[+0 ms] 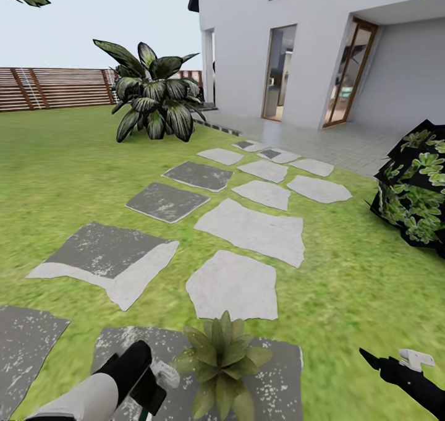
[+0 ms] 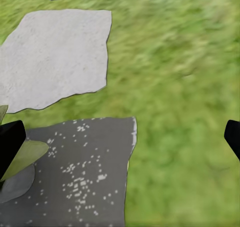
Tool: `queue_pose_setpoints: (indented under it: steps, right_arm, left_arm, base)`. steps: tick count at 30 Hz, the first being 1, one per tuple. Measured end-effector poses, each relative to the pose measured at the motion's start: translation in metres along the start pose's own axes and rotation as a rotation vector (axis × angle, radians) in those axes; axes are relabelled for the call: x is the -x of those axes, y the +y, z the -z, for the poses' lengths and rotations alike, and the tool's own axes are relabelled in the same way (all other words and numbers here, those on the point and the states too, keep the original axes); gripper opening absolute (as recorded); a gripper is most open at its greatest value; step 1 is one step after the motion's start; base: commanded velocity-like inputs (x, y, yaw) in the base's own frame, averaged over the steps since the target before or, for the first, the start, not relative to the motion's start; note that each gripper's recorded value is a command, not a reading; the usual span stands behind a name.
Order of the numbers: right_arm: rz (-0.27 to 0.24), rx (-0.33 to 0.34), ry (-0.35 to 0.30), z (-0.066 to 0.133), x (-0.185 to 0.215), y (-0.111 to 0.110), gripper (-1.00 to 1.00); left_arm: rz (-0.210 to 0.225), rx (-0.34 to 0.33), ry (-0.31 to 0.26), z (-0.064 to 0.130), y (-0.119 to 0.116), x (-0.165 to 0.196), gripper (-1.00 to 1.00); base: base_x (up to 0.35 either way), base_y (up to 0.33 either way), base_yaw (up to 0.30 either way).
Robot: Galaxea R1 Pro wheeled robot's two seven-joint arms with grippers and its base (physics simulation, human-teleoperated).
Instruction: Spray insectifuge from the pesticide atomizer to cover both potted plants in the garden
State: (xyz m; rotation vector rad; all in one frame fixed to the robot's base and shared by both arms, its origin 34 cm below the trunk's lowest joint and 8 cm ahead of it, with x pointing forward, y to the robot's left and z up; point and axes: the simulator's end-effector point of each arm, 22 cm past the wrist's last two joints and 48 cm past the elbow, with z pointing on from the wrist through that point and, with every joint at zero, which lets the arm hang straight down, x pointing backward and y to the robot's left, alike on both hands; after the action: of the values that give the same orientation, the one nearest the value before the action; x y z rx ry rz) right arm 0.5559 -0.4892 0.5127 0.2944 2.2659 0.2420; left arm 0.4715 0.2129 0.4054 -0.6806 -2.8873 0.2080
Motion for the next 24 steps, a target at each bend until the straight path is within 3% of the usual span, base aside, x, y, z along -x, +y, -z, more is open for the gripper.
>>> queue_pose_setpoints:
  steps: [4, 15, 19, 24]
  right_arm:
    - [0.000, -0.001, 0.003, 0.000, -0.001, 0.000, 1.00]
    - [0.000, -0.002, 0.003, -0.001, -0.001, -0.001, 1.00]
    - [0.001, -0.003, 0.003, 0.000, -0.001, -0.002, 1.00]
    - [0.001, -0.002, 0.002, 0.000, -0.001, -0.001, 1.00]
  left_arm:
    - [-0.009, -0.024, 0.020, -0.011, -0.008, -0.013, -1.00]
    - [0.010, -0.054, 0.010, -0.012, -0.017, -0.010, -1.00]
    - [0.011, -0.052, 0.008, -0.012, -0.015, -0.010, -1.00]
    - [0.043, -0.083, -0.010, -0.011, -0.022, -0.006, -1.00]
  base:
    - [0.000, 0.000, 0.074]
    - [-0.233, -0.132, 0.117]
    - [-0.048, -0.022, 0.003]
    - [-0.001, -0.041, 0.209]
